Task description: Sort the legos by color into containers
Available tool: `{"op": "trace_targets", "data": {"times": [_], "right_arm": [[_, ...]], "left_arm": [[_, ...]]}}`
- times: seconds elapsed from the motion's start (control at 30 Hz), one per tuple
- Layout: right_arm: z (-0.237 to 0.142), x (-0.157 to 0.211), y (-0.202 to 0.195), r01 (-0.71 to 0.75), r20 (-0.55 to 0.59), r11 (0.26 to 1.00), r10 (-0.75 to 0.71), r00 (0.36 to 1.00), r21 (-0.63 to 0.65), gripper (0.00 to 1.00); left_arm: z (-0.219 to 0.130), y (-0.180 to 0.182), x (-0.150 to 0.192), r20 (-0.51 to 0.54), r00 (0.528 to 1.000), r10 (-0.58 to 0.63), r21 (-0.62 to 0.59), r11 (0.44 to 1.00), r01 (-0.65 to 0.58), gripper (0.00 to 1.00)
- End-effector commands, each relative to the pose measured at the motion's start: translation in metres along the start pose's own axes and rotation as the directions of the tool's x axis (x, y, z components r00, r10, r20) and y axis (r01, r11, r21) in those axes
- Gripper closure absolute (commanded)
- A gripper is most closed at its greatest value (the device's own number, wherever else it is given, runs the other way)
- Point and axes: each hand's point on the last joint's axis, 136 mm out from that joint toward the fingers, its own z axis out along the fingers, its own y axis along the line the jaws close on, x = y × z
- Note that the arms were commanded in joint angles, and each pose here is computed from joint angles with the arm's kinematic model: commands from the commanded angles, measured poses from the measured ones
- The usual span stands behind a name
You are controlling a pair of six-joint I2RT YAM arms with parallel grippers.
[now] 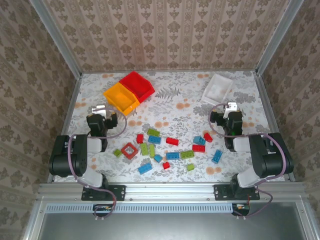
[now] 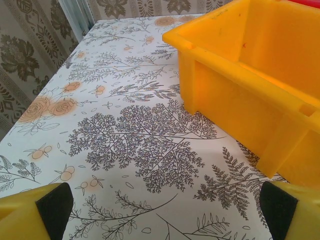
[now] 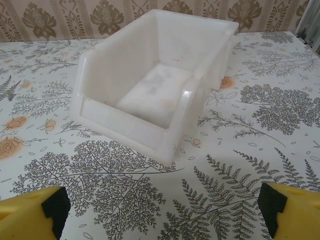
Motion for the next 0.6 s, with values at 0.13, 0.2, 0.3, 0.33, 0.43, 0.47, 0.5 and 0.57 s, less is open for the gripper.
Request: {"op": "trace_targets", "data": {"times": [0.13, 0.2, 0.3, 0.33, 0.43, 0.47, 0.5, 0.57], "right_arm": [[0.0030, -0.0044, 0.0045, 0.013, 0.005, 1.000, -0.013, 1.000, -0.028, 0.00], [0.0030, -0.0042, 0.0046, 0.013, 0.004, 1.000, -0.013, 1.000, -0.029, 0.00], [0.0031, -0.0041, 0.0042, 0.013, 0.004, 1.000, -0.013, 1.000, -0.028, 0.00], [0.0030, -0.0042, 0.0041, 0.013, 0.004, 1.000, -0.013, 1.000, -0.027, 0.00], [0.0032, -0.0037, 0.0042, 0.013, 0.002, 1.000, -0.013, 1.000, -0.029, 0.00], [0.0033, -0.0040, 0.0042, 0.011, 0.002, 1.000, -0.011, 1.000, -0.029, 0.00], [0.0033, -0.0043, 0.0043, 0.010, 0.003, 1.000, -0.010, 1.000, -0.030, 0.00], [0.0032, -0.0046, 0.0040, 0.012, 0.005, 1.000, -0.011, 1.000, -0.029, 0.00]], "left_arm": [[0.0020, -0.0026, -0.0126, 0.036, 0.999, 0.019, 0.011, 1.000, -0.019, 0.00], [0.0019, -0.0023, -0.0129, 0.037, 0.999, 0.019, 0.010, 1.000, -0.020, 0.00], [0.0020, -0.0022, -0.0129, 0.037, 0.999, 0.017, 0.009, 1.000, -0.018, 0.00], [0.0020, -0.0023, -0.0126, 0.036, 0.999, 0.017, 0.010, 1.000, -0.018, 0.00], [0.0020, -0.0027, -0.0130, 0.037, 0.999, 0.017, 0.011, 1.000, -0.018, 0.00], [0.0020, -0.0024, -0.0126, 0.035, 0.999, 0.018, 0.010, 1.000, -0.019, 0.00], [0.0019, -0.0022, -0.0130, 0.037, 0.999, 0.017, 0.010, 1.000, -0.017, 0.00], [0.0015, -0.0025, -0.0132, 0.039, 0.999, 0.018, 0.011, 1.000, -0.018, 0.00]]}}
